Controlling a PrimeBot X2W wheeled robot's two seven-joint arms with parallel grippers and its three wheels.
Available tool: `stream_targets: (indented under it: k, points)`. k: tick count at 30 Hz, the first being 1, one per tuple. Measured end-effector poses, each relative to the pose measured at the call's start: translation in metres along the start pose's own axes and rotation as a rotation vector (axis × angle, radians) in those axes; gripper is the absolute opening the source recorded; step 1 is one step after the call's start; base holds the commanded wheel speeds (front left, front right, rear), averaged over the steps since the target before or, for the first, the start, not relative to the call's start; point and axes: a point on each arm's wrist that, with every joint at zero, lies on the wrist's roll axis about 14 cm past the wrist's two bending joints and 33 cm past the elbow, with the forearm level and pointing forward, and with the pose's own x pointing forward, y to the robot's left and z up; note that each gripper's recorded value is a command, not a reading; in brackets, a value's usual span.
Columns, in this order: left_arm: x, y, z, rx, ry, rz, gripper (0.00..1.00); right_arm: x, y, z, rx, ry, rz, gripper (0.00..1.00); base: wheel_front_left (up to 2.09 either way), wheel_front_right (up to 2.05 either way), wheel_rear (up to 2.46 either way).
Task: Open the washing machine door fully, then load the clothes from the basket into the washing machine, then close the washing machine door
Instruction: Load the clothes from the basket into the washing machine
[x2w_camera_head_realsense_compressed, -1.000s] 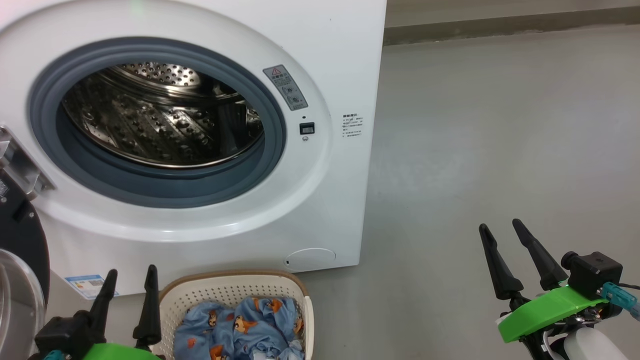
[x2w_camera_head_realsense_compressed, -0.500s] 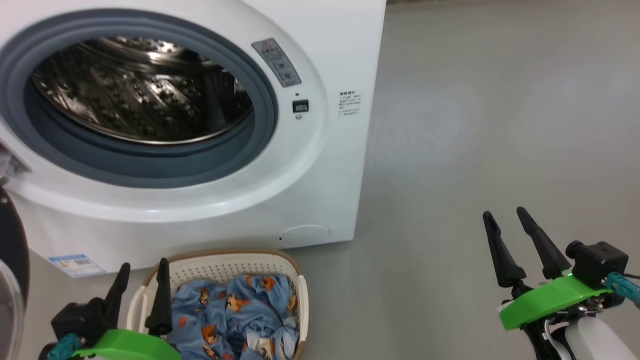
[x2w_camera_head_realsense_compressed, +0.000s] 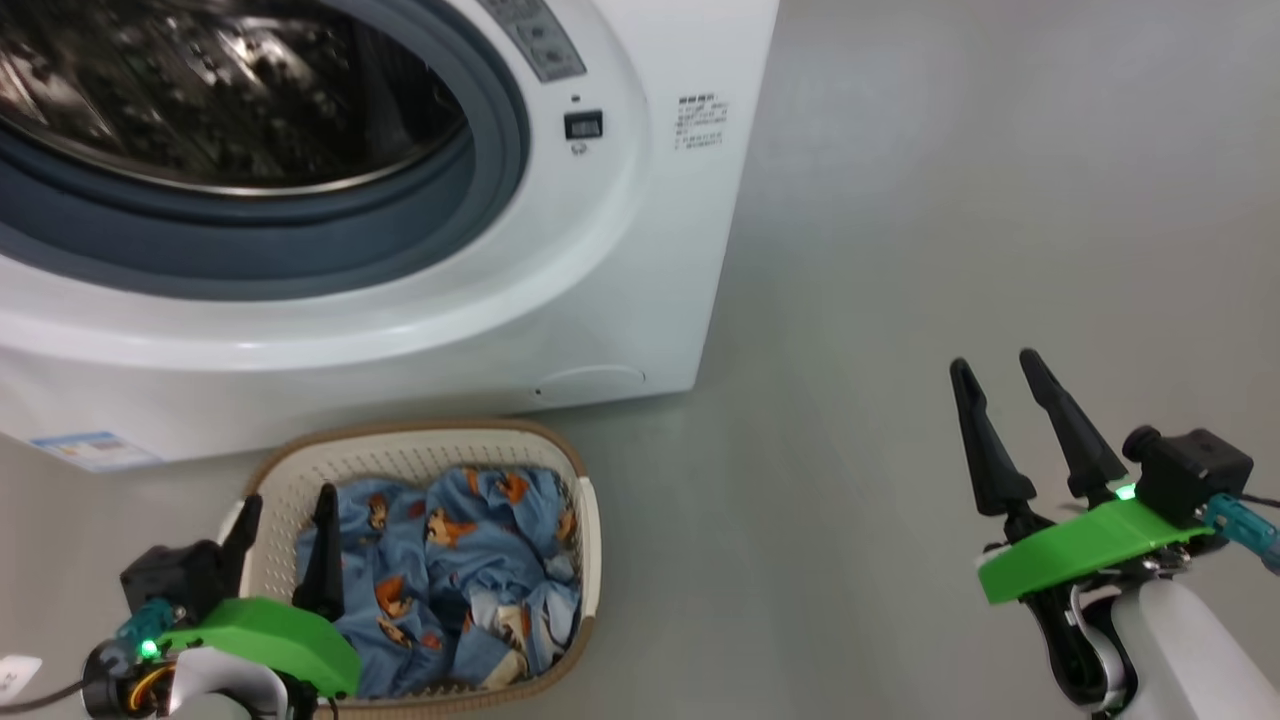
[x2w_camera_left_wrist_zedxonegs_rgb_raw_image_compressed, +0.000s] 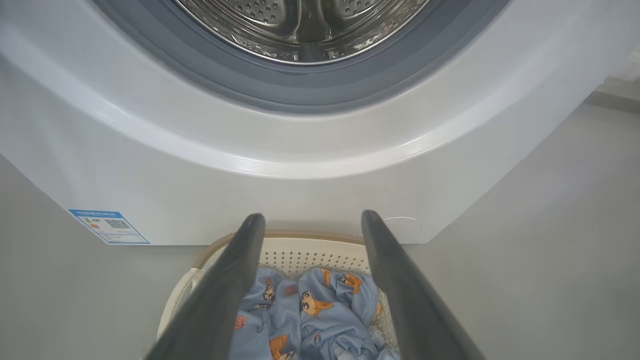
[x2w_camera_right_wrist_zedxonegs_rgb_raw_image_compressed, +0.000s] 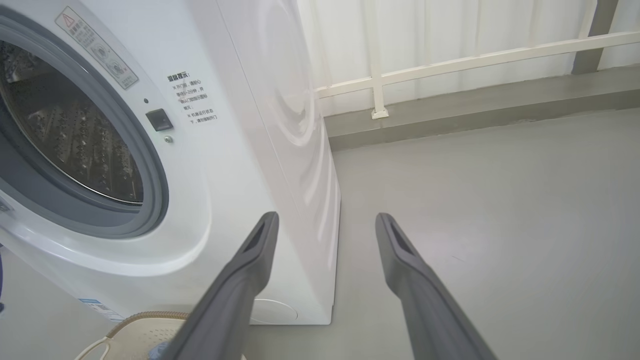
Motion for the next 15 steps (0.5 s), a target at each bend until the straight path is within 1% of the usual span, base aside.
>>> stream_targets:
  k: [9,15]
  points:
    - [0.03,0.005,-0.05,0.012,0.162,-0.02,1.0,0.025,-0.008,-0.016,-0.005,0.026,-0.013,1.0,0.0,0.0,0.0]
    - [0.044,0.0,-0.088,0.007,0.293,-0.052,1.0,0.037,-0.015,-0.028,0.008,0.042,-0.033,1.0,0.0,0.0,0.0]
